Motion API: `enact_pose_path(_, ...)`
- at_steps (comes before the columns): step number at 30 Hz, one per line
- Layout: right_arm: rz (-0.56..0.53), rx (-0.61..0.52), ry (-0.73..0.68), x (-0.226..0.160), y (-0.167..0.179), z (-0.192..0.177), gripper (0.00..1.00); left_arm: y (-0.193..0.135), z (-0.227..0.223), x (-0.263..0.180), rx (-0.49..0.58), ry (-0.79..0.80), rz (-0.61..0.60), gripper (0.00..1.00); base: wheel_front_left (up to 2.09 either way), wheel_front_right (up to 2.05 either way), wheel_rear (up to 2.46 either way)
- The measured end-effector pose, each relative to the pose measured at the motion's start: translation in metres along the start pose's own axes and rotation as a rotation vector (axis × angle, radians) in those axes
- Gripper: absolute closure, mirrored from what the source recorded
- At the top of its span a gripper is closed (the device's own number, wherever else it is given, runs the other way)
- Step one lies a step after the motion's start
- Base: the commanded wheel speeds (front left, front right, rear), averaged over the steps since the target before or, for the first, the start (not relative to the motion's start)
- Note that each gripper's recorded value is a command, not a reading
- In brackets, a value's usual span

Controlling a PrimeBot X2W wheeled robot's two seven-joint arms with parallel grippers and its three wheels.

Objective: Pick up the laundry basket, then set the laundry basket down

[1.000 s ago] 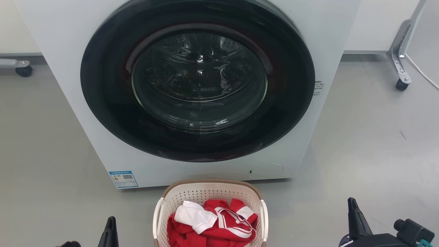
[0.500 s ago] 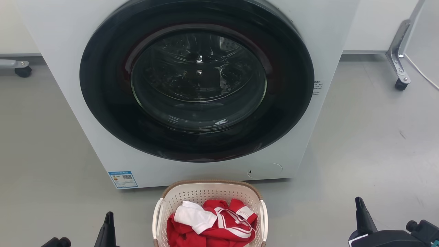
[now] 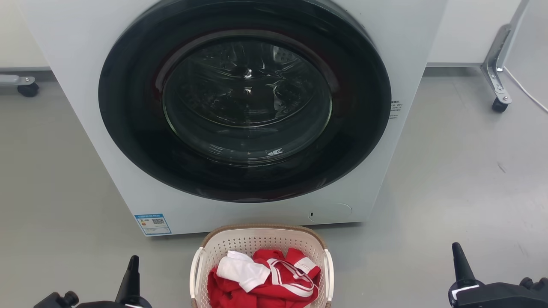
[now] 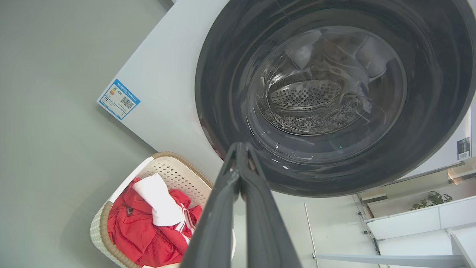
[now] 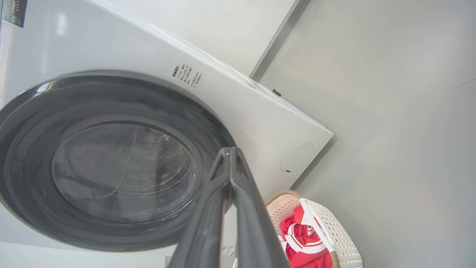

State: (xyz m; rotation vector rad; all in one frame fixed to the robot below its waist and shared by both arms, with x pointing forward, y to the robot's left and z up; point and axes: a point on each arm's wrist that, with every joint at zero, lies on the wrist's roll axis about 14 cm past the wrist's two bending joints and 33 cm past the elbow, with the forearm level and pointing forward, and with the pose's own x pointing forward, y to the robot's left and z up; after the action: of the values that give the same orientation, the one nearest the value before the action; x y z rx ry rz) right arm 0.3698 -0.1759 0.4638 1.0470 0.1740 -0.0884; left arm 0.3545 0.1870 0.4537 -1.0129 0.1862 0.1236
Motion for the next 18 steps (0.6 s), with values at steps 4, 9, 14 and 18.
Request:
enact_pose_path(4, -0.004, 0.062, 0.001, 0.000, -0.003, 0.002, 1.00, 0.002, 0.001, 0.001, -0.064, 0.003, 0.002, 1.00, 0.00, 0.00, 0.00)
enact_pose_path(9, 0.007, 0.136, -0.006, 0.002, -0.002, 0.007, 1.00, -0.002, 0.003, 0.004, -0.138, 0.006, -0.014, 1.00, 0.00, 0.00, 0.00)
enact_pose_path(14, 0.018, 0.210, -0.012, 0.003, -0.001, 0.011, 1.00, -0.007, 0.005, 0.008, -0.213, 0.008, -0.039, 1.00, 0.00, 0.00, 0.00)
enact_pose_path(18, 0.023, 0.269, -0.015, 0.003, -0.003, 0.014, 1.00, -0.006, 0.007, 0.008, -0.275, 0.008, -0.042, 1.00, 0.00, 0.00, 0.00)
